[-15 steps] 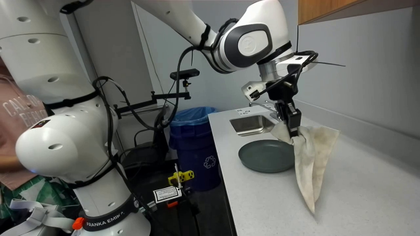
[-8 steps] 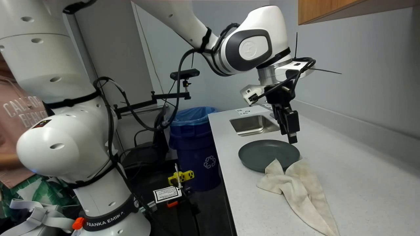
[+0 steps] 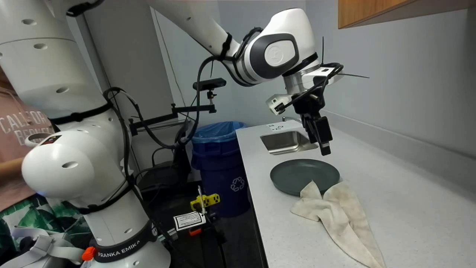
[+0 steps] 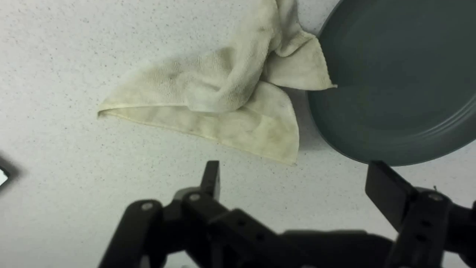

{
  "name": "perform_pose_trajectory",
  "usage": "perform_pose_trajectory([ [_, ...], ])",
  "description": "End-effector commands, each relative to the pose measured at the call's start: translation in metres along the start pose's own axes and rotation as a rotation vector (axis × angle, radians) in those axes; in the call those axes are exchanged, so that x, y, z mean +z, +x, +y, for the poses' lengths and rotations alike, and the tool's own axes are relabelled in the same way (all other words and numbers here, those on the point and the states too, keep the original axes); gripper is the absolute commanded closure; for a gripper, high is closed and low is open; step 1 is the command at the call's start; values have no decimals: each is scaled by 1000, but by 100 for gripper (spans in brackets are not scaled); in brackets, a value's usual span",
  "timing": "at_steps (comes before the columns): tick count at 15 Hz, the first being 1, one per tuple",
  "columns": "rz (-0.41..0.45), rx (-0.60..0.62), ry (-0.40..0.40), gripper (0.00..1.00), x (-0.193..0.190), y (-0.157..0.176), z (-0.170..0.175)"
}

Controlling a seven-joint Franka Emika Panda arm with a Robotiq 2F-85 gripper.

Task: Pick the cloth and move it to the right on the counter

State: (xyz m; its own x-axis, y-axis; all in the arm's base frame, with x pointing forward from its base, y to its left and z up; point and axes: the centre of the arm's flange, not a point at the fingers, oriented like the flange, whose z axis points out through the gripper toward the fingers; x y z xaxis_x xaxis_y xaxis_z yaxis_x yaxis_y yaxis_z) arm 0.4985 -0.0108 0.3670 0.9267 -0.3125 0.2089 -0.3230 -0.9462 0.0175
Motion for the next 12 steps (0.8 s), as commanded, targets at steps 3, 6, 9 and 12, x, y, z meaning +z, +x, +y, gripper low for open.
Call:
perform_pose_trajectory([
  [3, 130, -41, 4, 0, -44, -35, -20],
  [6, 166, -62, 19, 0, -63, -55, -17],
  [9, 143, -60, 12, 0, -57, -43, -18],
  [12, 156, -59, 11, 0, -63, -54, -13],
])
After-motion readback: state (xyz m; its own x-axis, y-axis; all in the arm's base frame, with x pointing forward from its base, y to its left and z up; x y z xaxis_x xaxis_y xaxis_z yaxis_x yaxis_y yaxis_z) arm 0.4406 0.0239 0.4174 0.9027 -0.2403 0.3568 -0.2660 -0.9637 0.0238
